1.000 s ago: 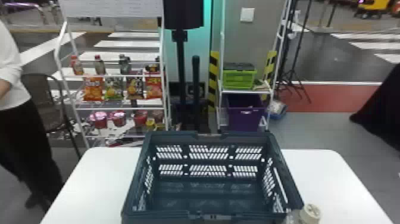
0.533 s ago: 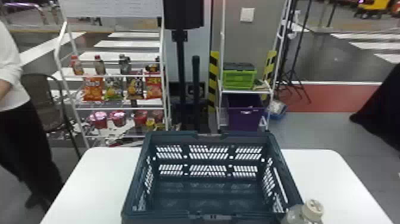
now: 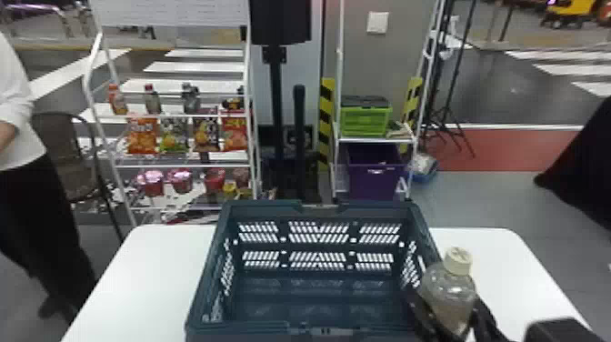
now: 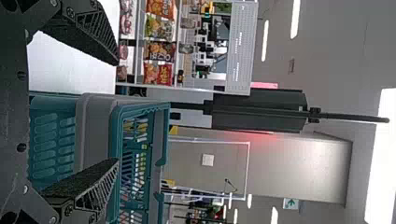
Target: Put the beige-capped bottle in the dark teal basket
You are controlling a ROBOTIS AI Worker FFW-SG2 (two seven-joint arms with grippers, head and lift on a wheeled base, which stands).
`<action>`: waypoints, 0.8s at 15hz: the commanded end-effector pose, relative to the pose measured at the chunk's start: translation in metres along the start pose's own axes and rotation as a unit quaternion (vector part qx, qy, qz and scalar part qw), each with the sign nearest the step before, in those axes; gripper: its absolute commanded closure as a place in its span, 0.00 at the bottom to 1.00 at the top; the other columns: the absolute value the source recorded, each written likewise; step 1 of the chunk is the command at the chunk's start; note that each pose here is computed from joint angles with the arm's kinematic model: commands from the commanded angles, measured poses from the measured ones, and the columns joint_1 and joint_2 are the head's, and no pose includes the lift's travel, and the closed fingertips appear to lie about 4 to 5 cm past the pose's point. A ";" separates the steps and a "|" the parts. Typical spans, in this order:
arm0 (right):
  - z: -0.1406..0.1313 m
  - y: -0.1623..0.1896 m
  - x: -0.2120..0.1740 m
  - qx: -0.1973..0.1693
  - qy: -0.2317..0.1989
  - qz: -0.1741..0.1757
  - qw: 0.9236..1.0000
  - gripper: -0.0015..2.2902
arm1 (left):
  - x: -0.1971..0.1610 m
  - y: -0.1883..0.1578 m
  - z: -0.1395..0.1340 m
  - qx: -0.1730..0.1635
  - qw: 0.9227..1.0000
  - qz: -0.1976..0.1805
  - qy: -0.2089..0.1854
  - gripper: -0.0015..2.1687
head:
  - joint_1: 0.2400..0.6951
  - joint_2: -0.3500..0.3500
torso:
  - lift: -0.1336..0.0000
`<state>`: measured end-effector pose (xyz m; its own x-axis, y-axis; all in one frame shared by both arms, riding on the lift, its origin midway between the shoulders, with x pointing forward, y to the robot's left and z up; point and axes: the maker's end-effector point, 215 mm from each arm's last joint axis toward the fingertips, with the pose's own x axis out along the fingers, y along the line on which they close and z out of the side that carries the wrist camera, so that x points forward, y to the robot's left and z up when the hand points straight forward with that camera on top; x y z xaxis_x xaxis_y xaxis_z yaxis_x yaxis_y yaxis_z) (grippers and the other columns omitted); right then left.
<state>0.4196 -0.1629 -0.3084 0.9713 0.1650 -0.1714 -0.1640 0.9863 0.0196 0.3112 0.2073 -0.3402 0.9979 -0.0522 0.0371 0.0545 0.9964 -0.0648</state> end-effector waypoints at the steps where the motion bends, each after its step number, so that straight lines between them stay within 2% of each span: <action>1: 0.001 0.004 0.022 -0.007 0.028 0.004 1.000 1.00 | 0.000 0.005 0.001 0.003 1.000 0.003 0.000 0.07 | 0.57 0.50 | 1.00; 6: -0.008 0.016 0.067 -0.017 0.099 0.020 0.995 1.00 | -0.001 0.008 -0.002 0.004 1.000 0.006 0.003 0.07 | 0.57 0.50 | 1.00; 7: -0.001 0.024 0.078 -0.020 0.097 0.028 0.995 1.00 | -0.001 0.008 -0.003 0.004 1.000 0.006 0.003 0.07 | 0.57 0.50 | 1.00; 10: -0.022 0.041 0.096 -0.026 0.164 0.050 0.985 1.00 | -0.001 0.009 -0.004 0.004 1.000 0.009 0.004 0.07 | 0.57 0.50 | 1.00; 12: -0.032 0.048 0.106 -0.030 0.192 0.054 0.979 1.00 | -0.002 0.010 -0.006 0.004 1.000 0.010 0.005 0.07 | 0.57 0.50 | 1.00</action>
<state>0.5059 -0.1044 -0.3487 0.8378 0.2397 -0.4905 -0.2737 0.9618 0.0025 0.3107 0.2164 -0.3457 0.9991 -0.0343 0.0265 0.0358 0.9977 -0.0571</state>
